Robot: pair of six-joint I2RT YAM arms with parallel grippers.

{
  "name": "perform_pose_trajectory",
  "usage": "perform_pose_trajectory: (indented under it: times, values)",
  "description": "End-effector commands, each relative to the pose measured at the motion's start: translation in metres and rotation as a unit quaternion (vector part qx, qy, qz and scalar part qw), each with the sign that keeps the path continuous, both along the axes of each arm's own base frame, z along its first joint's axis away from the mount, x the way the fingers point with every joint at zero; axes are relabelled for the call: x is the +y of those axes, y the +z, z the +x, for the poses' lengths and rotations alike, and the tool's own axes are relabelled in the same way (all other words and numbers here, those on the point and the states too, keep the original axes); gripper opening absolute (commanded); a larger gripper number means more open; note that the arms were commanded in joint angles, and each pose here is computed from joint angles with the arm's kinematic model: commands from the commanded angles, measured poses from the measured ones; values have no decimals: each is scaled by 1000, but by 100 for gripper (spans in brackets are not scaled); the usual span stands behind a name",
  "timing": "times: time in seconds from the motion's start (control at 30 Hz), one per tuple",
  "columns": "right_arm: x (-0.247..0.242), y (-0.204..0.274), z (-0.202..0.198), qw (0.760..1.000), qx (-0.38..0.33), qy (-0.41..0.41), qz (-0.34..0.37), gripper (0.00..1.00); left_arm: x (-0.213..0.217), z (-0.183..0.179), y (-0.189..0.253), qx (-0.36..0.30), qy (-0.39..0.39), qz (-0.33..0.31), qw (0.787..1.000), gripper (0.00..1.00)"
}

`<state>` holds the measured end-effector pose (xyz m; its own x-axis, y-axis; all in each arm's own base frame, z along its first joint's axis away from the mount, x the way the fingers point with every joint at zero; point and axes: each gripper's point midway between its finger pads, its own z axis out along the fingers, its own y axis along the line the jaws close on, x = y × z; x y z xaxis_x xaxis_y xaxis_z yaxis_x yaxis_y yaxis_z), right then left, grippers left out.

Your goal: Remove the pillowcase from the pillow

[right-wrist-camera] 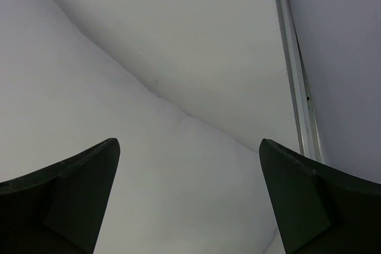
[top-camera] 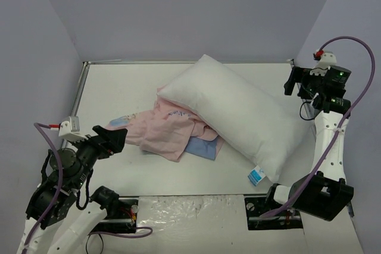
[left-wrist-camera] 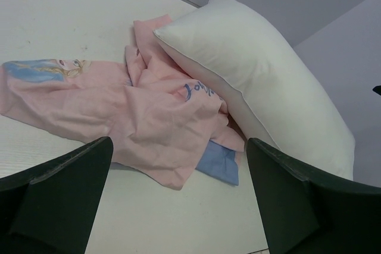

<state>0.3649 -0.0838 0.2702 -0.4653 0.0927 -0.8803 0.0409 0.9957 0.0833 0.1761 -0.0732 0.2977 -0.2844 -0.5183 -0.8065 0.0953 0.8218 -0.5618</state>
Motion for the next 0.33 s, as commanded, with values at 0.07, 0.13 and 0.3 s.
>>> perform_pose_trajectory:
  times: [0.07, 0.13, 0.3]
  values:
    - [-10, 39, -1, 998, -42, -22, -28, 100, 7, -4, 3, 0, 13, -1, 1000, 94]
    - [-8, 44, -1, 998, -49, -18, -28, 100, 6, -5, 3, 0, 10, 1, 1000, 94]
    - [-1, 59, 2, 998, -67, 1, -21, 100, 6, -5, 11, -10, 9, -1, 1000, 94]
